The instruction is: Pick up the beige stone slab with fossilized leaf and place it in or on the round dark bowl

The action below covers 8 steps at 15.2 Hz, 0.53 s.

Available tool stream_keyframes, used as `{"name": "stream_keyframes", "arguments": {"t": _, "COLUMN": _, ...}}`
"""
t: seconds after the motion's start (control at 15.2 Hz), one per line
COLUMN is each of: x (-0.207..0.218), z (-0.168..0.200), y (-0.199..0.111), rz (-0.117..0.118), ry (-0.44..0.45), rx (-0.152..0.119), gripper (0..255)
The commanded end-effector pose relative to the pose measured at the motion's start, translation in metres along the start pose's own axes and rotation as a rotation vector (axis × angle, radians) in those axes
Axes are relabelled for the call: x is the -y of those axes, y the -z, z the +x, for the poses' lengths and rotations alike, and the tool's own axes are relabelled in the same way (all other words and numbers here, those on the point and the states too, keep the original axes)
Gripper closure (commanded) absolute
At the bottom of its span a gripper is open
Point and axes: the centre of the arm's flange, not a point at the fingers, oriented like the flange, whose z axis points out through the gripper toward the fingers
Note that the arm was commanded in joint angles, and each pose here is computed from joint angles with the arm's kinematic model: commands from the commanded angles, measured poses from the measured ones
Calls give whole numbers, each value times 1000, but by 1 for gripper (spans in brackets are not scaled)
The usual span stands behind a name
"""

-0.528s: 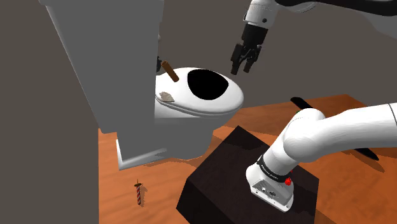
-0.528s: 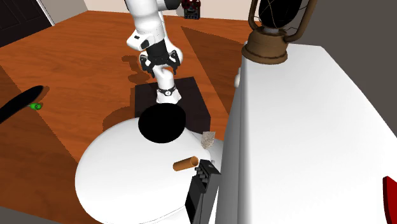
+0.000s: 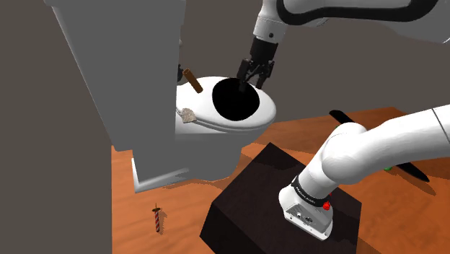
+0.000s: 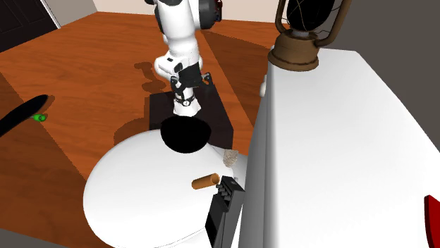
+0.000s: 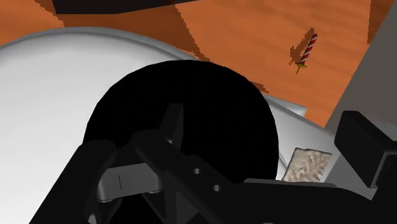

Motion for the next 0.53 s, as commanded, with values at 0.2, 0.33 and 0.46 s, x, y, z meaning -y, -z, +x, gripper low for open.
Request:
{"name": "stream_keyframes", "arguments": {"t": 0.2, "x": 38, "z": 41, "y": -35, "rz": -10, "ry": -36, "rx": -30, "gripper": 0}}
{"name": "stream_keyframes", "arguments": {"t": 0.33, "x": 53, "z": 58, "y": -49, "rz": -15, "ry": -50, "rx": -41, "gripper": 0}}
{"name": "stream_keyframes", "arguments": {"t": 0.46, "x": 67, "z": 74, "y": -63, "rz": -20, "ry": -64, "rx": -51, "gripper": 0}}
